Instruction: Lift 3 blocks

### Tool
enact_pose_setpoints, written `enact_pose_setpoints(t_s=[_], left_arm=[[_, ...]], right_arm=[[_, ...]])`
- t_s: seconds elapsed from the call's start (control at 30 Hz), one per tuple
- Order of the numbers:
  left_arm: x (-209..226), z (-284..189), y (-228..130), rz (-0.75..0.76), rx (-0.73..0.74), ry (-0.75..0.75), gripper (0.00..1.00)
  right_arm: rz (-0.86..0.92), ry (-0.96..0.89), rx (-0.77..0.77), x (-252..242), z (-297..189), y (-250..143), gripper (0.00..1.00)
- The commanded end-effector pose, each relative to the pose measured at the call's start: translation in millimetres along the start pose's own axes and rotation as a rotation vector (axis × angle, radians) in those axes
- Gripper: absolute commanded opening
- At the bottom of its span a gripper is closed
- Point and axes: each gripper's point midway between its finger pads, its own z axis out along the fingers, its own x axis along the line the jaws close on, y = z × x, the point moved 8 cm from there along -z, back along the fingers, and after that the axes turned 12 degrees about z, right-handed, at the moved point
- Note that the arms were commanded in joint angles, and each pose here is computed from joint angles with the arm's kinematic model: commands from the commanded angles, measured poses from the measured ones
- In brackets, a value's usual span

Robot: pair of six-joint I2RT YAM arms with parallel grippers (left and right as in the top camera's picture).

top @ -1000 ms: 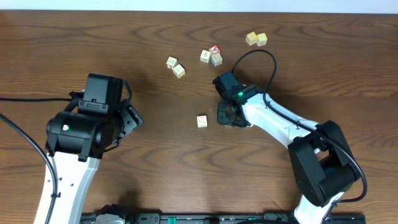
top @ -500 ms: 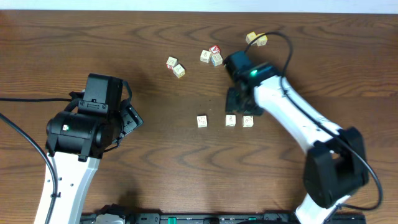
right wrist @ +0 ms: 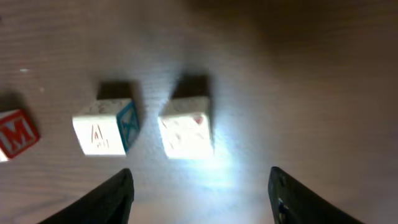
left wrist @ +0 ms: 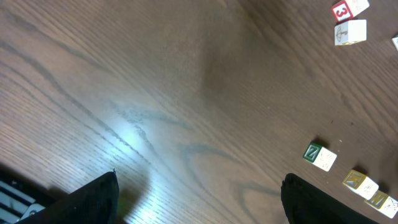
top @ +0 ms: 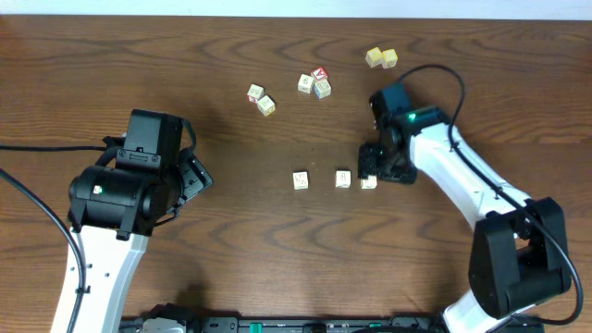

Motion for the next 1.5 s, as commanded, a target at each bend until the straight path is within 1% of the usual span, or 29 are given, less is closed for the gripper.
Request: enact_pose_setpoints(t_s=[0.0,0.1,0.23,0.3,0.33,0.43,0.63,0.73,0.77,0.8,0.93,1.0,1.07,1.1,1.2,1.23,1.3,1.37,1.4,1.47], left_arm=[[2.5,1.9,0.5,-0.017,0.000,0.021,0.84],[2.5,1.9,0.6,-0.017,0.000,0.021,0.84],[2.5,1.9,0.6,-0.017,0.000,0.021,0.84],[2.5,1.9,0.6,-0.017,0.000,0.021,0.84],[2.5,1.9,0.6,-0.017,0.000,0.021,0.84],[2.5,1.9,0.6,-0.017,0.000,0.021,0.84],[-2.6,2.4,-1.5,-0.012,0.030,-0.029,0.83],[-12.1,6.8,1.5,0.090,0.046,-0.091,0.79],[-15.3,9.1,2.1,0.120,0.056,-0.109,0.78],[-20.2,14.6,2.6,0.148,0.083,-0.127,0.77],[-29.0,31.0,3.0,0.167,0.161,-0.132,0.76],[-34.8,41.1,3.8,0.193,0.202,-0.146,0.73],[-44.3,52.6,5.4,0.261,0.240,-0.195,0.71],[-53.8,63.0,6.6,0.319,0.267,-0.243,0.70],[-64.7,83.7,9.8,0.337,0.299,-0.247,0.70],[-68.0,91.9,10.5,0.340,0.312,-0.242,0.66],[-74.1,106.7,9.7,0.345,0.346,-0.239,0.50],[-81.8,120.9,5.9,0.351,0.395,-0.251,0.38],[-87.0,128.7,3.1,0.355,0.421,-0.265,0.32],[-98.3,142.7,-2.5,0.367,0.461,-0.291,0.24]], right_arm=[[-0.043,0.040,0.035,-0.7,16.6,-8.1,0.66],[-0.047,0.028,0.012,-3.7,23.2,-7.6,0.65],[-0.050,0.027,-0.009,-4.6,29.9,-7.9,0.57],[-0.042,0.026,-0.016,-5.4,31.9,-7.7,0.49],[-0.036,0.023,-0.020,-5.7,32.1,-7.5,0.47],[-0.017,0.004,-0.038,-7.1,32.2,-5.9,0.45],[-0.008,0.006,-0.045,-4.9,33.2,-5.6,0.45],[0.002,0.009,-0.047,-3.4,33.8,-5.9,0.45],[0.002,0.009,-0.048,-3.3,33.9,-5.8,0.45],[0.002,0.009,-0.047,-3.4,34.1,-5.8,0.45],[0.006,0.014,-0.034,-2.9,36.0,-6.6,0.47],[0.005,0.029,-0.029,-1.2,36.0,-6.8,0.48],[0.004,0.052,-0.025,1.6,33.9,-6.2,0.50],[0.006,0.071,-0.024,4.1,29.6,-4.0,0.53],[0.036,0.083,-0.035,5.5,11.7,5.0,0.61],[0.051,0.082,-0.036,5.0,3.2,8.9,0.62],[0.076,0.080,-0.039,2.2,-14.6,17.8,0.63],[0.110,0.071,-0.035,-4.4,-30.4,26.6,0.61],[0.130,0.066,-0.031,-9.3,-37.4,30.6,0.56],[0.161,0.056,-0.025,-18.3,-43.7,35.5,0.43]])
